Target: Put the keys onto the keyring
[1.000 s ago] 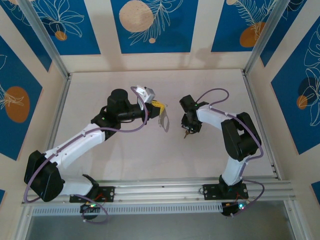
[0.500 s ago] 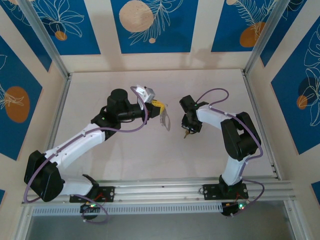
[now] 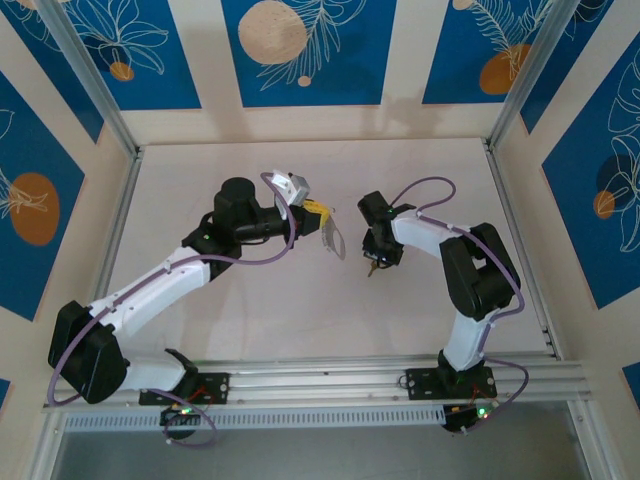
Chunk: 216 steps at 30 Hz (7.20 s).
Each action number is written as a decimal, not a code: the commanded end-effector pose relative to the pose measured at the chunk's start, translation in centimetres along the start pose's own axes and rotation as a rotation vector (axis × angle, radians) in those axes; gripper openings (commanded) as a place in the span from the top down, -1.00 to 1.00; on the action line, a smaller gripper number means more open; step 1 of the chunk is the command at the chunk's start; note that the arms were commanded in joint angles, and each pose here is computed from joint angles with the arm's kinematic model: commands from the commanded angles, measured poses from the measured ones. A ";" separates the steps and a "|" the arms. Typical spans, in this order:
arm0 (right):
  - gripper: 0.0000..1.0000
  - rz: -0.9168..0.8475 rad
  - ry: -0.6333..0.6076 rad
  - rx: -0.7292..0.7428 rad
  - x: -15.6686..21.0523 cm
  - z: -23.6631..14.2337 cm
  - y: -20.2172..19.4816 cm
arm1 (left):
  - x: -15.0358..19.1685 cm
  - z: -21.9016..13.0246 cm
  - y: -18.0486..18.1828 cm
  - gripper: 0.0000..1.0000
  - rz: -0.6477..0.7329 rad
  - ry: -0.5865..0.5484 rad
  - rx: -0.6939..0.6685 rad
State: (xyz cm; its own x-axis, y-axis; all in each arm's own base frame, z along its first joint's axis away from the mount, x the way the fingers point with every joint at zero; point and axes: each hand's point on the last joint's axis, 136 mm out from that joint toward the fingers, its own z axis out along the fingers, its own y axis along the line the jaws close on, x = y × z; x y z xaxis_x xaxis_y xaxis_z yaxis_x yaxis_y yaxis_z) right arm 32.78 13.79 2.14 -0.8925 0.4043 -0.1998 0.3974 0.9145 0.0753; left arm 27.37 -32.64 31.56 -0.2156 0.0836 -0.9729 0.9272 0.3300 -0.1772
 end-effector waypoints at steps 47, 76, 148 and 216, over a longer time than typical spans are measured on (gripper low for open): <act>0.58 0.010 -0.020 -0.010 0.0 -0.5 -0.3 | -1.6 0.2 -1.6 1.00 0.025 -0.055 0.055; 1.00 -0.187 -0.350 -0.862 -3.7 -18.6 5.6 | -1.9 0.0 -1.7 1.00 0.060 -0.036 0.048; 1.00 -0.818 -0.770 -1.248 3.4 -36.6 9.0 | -5.5 1.0 -5.4 1.00 0.212 -0.046 0.294; -0.24 -0.403 -0.686 -1.393 0.6 -34.9 4.3 | -7.7 0.8 -3.4 1.00 -0.033 -0.328 0.293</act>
State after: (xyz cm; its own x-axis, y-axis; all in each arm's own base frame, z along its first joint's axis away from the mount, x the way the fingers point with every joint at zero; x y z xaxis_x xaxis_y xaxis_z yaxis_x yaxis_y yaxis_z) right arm 26.74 17.93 34.87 -0.4877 0.3788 -0.7866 -0.6328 0.4672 0.6174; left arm 26.23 -36.03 37.11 -0.2049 -0.1366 -0.9692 0.9746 0.0631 -0.2149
